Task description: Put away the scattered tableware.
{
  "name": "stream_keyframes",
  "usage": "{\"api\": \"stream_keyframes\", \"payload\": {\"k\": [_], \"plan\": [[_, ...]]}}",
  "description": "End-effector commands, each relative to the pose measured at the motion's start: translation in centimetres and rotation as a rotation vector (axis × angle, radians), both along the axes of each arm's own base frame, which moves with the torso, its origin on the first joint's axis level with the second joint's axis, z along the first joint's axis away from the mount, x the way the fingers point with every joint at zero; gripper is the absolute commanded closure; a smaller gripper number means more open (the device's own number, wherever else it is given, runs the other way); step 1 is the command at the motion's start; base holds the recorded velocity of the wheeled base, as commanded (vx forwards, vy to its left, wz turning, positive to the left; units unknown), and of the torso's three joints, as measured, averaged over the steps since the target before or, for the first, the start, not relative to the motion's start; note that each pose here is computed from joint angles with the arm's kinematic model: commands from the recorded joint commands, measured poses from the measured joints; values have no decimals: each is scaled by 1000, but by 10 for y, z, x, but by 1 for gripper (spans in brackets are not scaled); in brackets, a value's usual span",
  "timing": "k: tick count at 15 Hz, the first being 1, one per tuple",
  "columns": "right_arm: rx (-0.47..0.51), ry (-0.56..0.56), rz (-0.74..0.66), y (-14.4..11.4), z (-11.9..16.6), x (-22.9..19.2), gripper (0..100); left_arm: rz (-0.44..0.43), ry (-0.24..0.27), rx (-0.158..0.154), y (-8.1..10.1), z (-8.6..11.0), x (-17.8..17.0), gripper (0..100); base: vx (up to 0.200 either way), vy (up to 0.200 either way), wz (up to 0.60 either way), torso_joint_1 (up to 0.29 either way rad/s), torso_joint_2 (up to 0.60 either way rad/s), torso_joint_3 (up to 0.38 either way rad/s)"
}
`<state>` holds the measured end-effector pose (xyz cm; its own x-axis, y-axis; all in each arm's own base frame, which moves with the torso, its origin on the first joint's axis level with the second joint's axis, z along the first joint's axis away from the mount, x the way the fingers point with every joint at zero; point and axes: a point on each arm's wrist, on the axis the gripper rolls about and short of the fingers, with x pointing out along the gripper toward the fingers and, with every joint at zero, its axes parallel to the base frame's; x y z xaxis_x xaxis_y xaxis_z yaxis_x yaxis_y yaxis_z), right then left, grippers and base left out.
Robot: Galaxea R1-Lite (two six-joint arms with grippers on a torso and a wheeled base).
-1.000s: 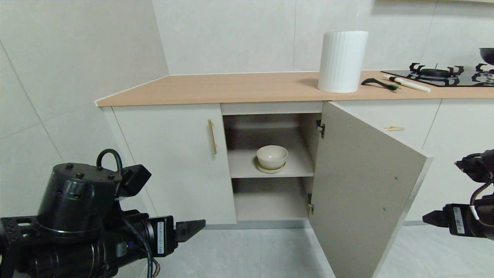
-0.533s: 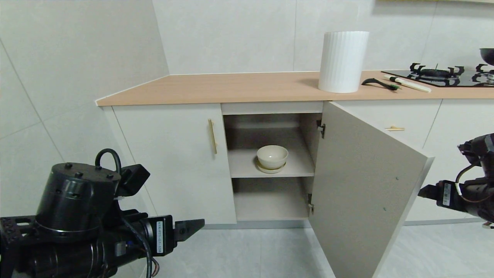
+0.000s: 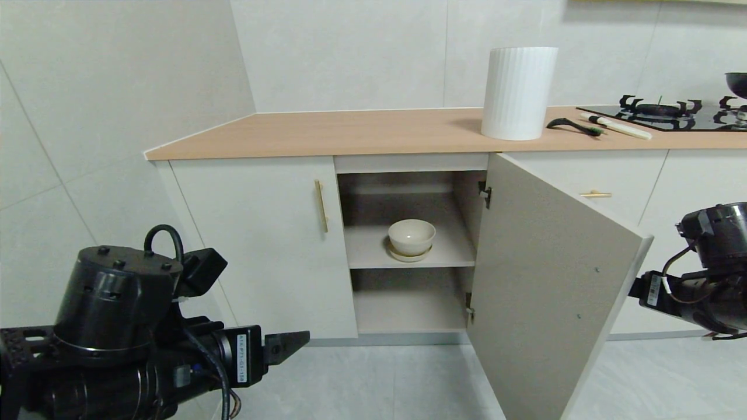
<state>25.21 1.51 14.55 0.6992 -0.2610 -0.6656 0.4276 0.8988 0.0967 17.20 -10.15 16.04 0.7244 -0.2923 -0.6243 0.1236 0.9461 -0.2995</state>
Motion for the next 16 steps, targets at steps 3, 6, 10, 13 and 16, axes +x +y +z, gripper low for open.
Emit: {"api": "stream_keyframes", "payload": {"k": [3,6,10,13,16], "plan": [[37,3,24,15,-5,5,0,-1,2,-1,0,0,0,0,0,0,0,0,0,0],[58,-6,86,34,-3,6,0,0,-1,-5,0,1,0,0,0,0,0,0,0,0],[49,22,275,90,-11,14,0,4,-3,-12,0,1,0,0,0,0,0,0,0,0],[41,29,392,137,-19,33,0,4,-19,-20,1,6,-2,0,0,0,0,0,0,0],[47,12,510,164,-19,55,0,-6,-49,-45,3,13,-6,0,0,0,0,0,0,0]]}}
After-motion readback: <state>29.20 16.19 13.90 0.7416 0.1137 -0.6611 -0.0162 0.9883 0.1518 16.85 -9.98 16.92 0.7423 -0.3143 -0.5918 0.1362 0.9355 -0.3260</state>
